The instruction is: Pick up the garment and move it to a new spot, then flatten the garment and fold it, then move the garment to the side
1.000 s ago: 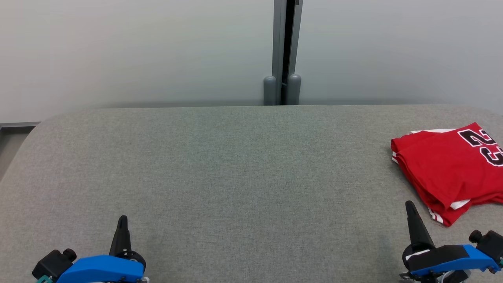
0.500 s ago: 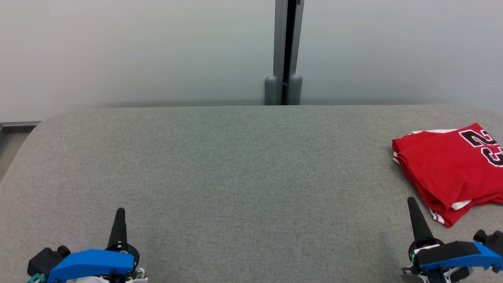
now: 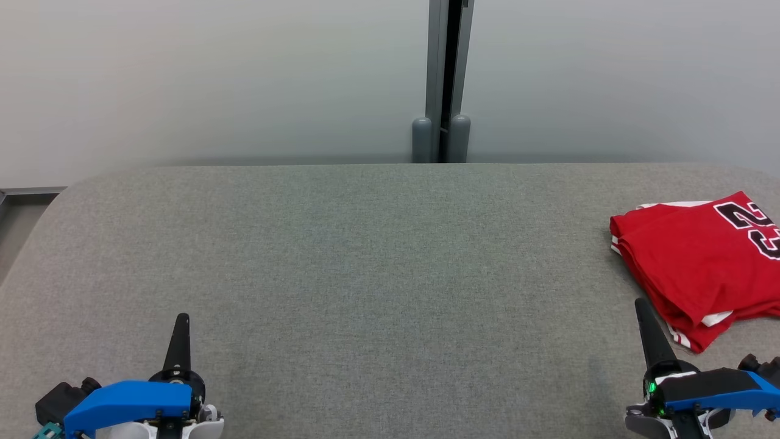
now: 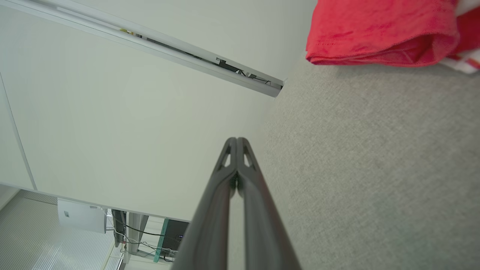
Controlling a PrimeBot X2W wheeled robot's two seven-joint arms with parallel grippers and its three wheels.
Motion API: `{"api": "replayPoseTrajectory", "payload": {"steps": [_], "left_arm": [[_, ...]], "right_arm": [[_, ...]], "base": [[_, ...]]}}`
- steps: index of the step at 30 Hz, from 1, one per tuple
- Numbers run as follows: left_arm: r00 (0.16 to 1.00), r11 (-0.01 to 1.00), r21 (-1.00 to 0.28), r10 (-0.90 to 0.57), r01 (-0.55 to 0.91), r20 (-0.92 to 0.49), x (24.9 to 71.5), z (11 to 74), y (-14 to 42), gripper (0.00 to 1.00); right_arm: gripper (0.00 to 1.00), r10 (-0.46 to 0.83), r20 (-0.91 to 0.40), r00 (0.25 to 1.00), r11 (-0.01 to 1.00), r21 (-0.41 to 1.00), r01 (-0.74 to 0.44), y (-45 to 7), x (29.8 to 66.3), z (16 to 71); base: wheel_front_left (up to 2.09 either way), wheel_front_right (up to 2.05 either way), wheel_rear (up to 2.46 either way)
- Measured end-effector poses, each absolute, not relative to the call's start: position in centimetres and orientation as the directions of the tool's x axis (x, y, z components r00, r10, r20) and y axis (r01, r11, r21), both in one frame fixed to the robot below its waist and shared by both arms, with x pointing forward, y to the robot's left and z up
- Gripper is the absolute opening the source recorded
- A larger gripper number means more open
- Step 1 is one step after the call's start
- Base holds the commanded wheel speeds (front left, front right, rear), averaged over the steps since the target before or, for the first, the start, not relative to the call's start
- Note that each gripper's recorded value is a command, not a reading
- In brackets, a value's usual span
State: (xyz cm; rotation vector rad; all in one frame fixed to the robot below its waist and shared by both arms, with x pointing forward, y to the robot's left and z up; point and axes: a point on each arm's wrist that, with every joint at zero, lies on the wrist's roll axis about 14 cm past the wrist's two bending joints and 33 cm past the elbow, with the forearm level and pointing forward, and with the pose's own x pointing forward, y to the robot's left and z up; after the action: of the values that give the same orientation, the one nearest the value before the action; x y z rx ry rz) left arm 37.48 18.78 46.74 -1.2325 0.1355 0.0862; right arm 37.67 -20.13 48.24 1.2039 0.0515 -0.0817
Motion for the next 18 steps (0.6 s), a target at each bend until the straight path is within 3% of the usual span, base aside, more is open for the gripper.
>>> {"api": "replayPoseTrajectory", "payload": {"steps": [18], "left_arm": [[0.995,0.19,-0.977,-0.008,-0.094,-0.097,38.1,48.2,19.2,0.0]], "right_arm": [[0.0,-0.02,-0.058,0.998,0.206,0.977,0.061,-20.0,38.2,49.1]], "base": [[0.0,0.0,0.0]]}}
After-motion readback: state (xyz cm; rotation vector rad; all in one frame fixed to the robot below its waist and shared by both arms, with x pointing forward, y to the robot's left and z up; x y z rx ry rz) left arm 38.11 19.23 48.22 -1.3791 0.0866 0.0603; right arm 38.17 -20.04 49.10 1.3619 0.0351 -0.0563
